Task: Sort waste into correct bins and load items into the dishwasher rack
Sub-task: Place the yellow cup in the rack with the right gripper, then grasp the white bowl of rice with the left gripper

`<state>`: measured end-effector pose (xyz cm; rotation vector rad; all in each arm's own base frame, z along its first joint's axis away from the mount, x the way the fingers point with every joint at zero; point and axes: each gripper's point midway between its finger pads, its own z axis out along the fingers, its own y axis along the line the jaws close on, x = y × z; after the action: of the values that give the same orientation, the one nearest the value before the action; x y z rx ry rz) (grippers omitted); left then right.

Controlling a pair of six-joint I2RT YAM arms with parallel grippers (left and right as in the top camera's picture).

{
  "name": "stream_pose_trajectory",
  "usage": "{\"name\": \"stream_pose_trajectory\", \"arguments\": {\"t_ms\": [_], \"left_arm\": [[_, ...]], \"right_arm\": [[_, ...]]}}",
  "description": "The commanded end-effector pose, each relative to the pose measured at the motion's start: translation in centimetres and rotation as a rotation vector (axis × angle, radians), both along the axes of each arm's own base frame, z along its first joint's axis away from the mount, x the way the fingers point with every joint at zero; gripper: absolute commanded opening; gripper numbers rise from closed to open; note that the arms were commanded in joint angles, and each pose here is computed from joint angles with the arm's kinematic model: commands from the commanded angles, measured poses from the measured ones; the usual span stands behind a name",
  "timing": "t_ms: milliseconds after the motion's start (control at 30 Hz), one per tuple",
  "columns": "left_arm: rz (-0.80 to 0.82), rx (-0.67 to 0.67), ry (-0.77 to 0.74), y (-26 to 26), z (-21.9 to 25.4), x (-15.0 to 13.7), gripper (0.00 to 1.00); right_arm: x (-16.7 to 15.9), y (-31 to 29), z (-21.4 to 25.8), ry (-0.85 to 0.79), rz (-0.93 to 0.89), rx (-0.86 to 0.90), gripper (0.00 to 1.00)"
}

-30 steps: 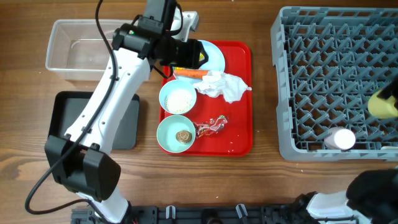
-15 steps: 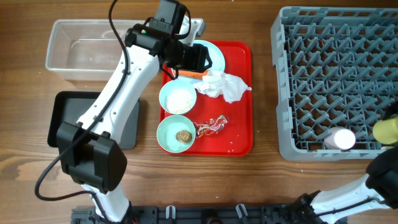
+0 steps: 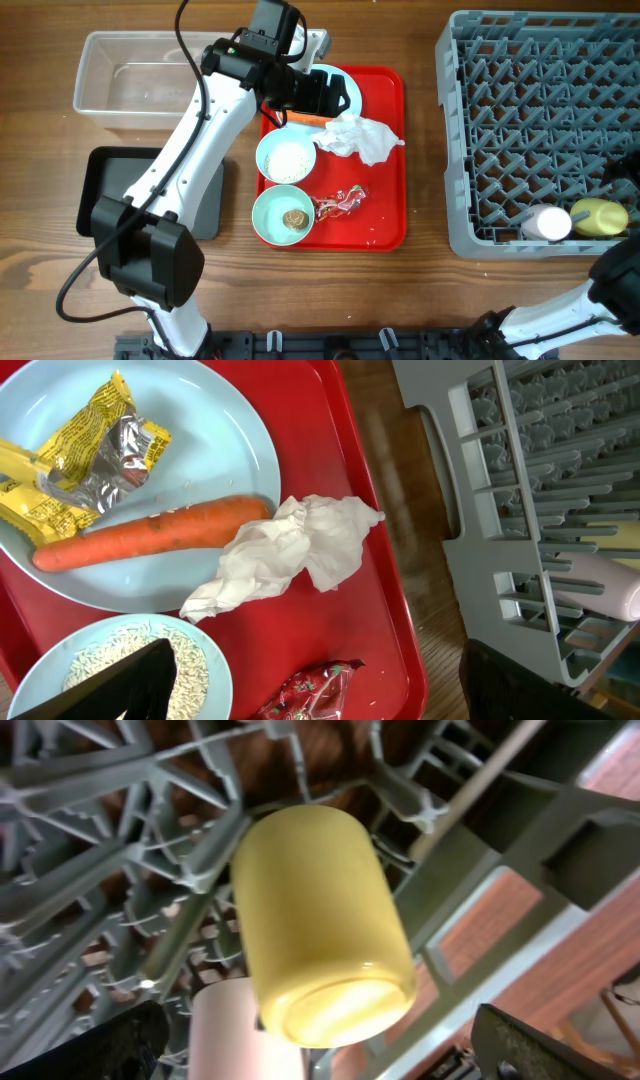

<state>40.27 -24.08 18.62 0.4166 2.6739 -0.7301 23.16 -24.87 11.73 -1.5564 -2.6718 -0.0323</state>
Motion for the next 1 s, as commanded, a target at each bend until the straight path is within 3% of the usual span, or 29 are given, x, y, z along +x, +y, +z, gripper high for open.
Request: {"name": "stream_pose_trajectory", "arguments": {"t_ms": [0, 133, 200, 333, 433, 500, 733, 900, 967], "left_arm": [[-0.003, 0.017, 0.007, 0.0, -0.8, 0.0, 0.93], [-0.002, 0.020, 0.012, 0.0, -0.9, -0.1, 0.92], [0.051, 0.071, 0.030, 0.9, -1.5, -0.1, 0.81], [0.200, 0.365, 0.031, 5.0, -3.5, -0.7, 0.69], [0.224, 0.462, 0.043, 5.2, -6.1, -1.9, 0.44], [0.223, 0.529, 0.051, 5.6, -8.8, -2.8, 0.37], [0.184, 0.557, 0.090, 4.3, -14.9, -4.7, 0.36], [0.176, 0.547, 0.072, 3.6, -15.1, -4.6, 0.36], [0.173, 0.537, 0.054, 3.3, -14.0, -4.1, 0.42]], "right_arm": [[3.8, 0.1, 4.7, -0.213, 0.067, -0.051, 1.00], [8.4, 4.6, 14.2, -0.521, 0.306, -0.172, 1.00], [10.1, 8.8, 16.9, -0.596, 0.447, -0.210, 1.00], [13.7, 17.0, 17.9, -0.674, 0.688, -0.180, 1.00], [16.1, 21.9, 18.5, -0.742, 0.794, -0.158, 1.00], [16.5, 22.9, 18.7, -0.759, 0.819, -0.156, 0.99], [16.4, 23.2, 18.6, -0.756, 0.811, -0.150, 1.00], [16.6, 23.1, 18.5, -0.754, 0.810, -0.149, 0.99], [16.8, 23.1, 18.1, -0.746, 0.810, -0.143, 0.99]]}}
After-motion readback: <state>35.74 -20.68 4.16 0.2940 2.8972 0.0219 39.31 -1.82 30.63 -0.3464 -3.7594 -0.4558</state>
